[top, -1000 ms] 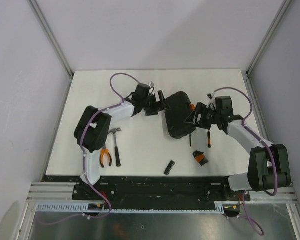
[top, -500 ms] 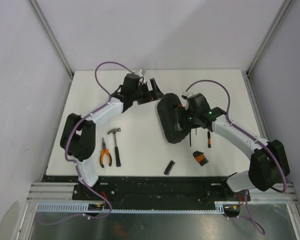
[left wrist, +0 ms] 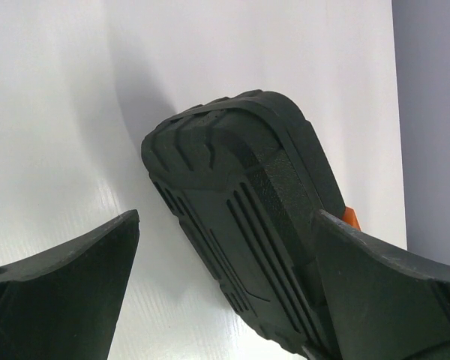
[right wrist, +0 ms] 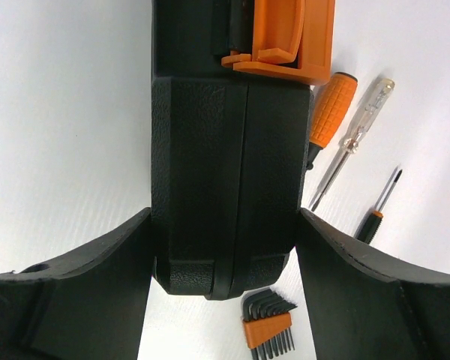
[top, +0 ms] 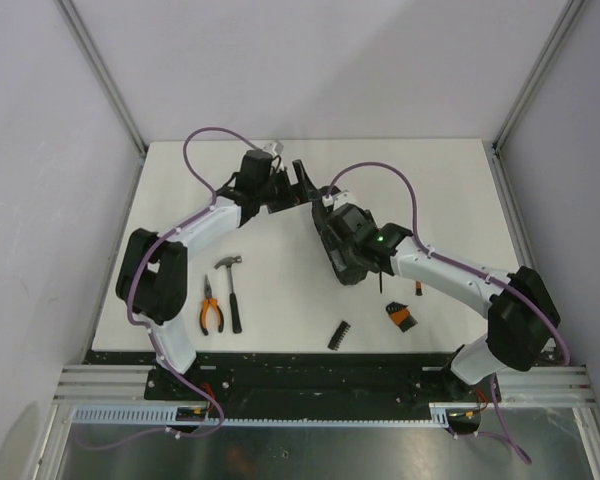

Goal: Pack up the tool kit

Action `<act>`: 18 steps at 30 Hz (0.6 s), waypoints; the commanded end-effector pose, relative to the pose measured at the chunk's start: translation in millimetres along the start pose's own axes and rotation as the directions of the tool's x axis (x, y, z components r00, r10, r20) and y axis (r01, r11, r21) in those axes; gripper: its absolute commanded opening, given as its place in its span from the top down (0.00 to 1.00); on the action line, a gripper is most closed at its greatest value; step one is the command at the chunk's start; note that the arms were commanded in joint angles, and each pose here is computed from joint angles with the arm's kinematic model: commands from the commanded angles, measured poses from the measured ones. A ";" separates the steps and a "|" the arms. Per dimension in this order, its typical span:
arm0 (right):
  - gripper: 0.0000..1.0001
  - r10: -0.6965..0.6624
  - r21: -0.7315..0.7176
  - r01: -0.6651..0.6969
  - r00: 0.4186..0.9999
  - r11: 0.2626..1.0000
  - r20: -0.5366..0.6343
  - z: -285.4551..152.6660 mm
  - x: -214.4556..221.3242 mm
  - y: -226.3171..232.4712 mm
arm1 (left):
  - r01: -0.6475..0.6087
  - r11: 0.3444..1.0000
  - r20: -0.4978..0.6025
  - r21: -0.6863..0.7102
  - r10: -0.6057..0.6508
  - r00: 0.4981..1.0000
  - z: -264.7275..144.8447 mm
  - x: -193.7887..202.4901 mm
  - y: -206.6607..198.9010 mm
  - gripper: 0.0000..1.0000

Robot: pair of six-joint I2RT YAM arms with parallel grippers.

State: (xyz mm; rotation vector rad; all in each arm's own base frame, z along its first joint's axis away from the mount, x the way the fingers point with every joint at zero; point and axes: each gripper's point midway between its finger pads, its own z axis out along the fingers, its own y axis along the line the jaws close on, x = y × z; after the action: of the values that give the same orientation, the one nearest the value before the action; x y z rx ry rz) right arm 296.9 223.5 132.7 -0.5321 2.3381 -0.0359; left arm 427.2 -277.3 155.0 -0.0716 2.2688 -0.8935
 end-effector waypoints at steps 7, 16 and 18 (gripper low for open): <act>1.00 -0.090 0.093 0.093 0.995 0.991 -0.029 1.5 4.5 -8.8 | -0.057 0.989 -0.016 0.133 0.060 0.998 -14.5 -3.0 -27.6 0.01; 1.00 -0.196 0.154 0.201 0.980 0.968 -0.047 7.1 13.4 2.9 | -0.022 0.986 -0.025 0.162 0.027 0.999 -0.9 -8.1 -34.4 0.01; 1.00 -0.199 0.148 0.204 0.979 0.968 -0.044 7.9 13.3 6.2 | 0.002 0.987 -0.048 0.159 0.006 0.999 5.8 -3.1 -30.8 0.01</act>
State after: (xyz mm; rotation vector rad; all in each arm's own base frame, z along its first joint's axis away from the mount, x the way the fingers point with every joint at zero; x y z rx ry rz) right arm 295.0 236.3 131.7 -0.6346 2.2558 -0.1936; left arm 417.2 -291.0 160.2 0.0135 2.2717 -1.0163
